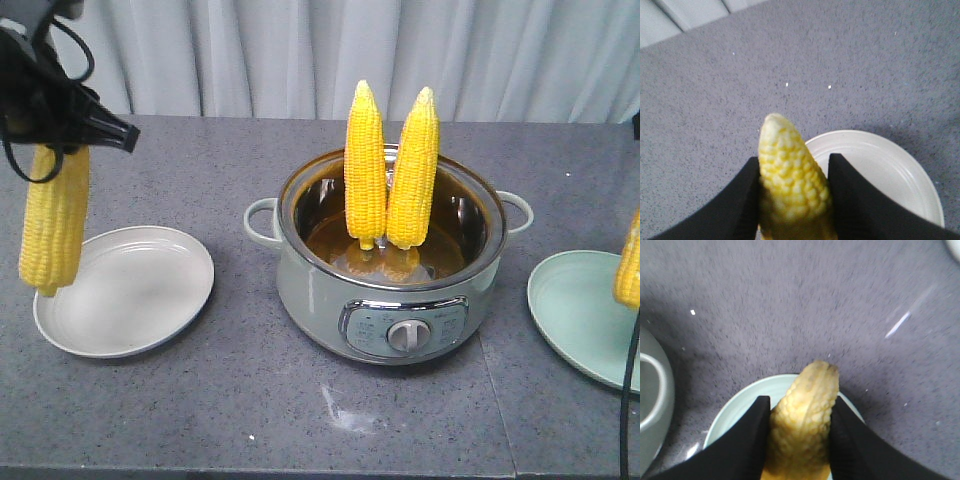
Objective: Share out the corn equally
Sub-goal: 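Lower the left cob onto the cream plate and the right cob onto the green plate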
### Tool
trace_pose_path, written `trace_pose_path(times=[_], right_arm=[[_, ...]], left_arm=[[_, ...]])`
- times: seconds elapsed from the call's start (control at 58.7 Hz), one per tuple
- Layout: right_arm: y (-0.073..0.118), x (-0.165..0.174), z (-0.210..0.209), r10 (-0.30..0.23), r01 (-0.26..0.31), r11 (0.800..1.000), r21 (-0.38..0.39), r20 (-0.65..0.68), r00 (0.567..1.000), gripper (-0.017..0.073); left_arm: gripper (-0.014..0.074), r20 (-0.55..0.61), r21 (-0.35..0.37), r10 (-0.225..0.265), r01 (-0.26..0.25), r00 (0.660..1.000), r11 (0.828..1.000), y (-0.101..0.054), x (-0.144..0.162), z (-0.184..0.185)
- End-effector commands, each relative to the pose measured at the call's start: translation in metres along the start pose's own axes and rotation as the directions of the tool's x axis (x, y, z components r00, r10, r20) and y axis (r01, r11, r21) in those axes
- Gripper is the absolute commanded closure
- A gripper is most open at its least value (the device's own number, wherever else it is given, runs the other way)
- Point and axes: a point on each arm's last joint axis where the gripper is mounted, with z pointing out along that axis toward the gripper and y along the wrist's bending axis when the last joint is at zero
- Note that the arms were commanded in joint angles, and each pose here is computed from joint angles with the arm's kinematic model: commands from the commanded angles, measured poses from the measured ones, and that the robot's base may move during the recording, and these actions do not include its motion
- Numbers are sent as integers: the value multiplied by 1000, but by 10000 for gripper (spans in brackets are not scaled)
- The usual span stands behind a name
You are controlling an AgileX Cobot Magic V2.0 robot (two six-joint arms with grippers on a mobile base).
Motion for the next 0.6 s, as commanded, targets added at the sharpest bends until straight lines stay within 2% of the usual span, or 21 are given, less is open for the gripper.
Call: trace_pose_path(times=[0.0, 0.153, 0.409, 0.579], right_arm=[[-4, -8, 8, -7, 7, 1000, 11, 14, 1000, 564], [-4, -6, 47, -12, 11, 1000, -11, -87, 996, 562], [-5, 2, 89, -22, 16, 999, -31, -219, 975, 542], [-5, 6, 100, -28, 20, 999, -34, -268, 963, 462]], left_arm=[[601, 83, -3, -25, 25, 996, 1000, 3, -6, 3], [601, 48, -3, -52, 52, 998, 999, 0, -4, 26], [601, 57, 11, -52, 52, 997, 999, -4, -7, 36], [601, 49, 13, -49, 48, 998, 999, -6, -7, 42]])
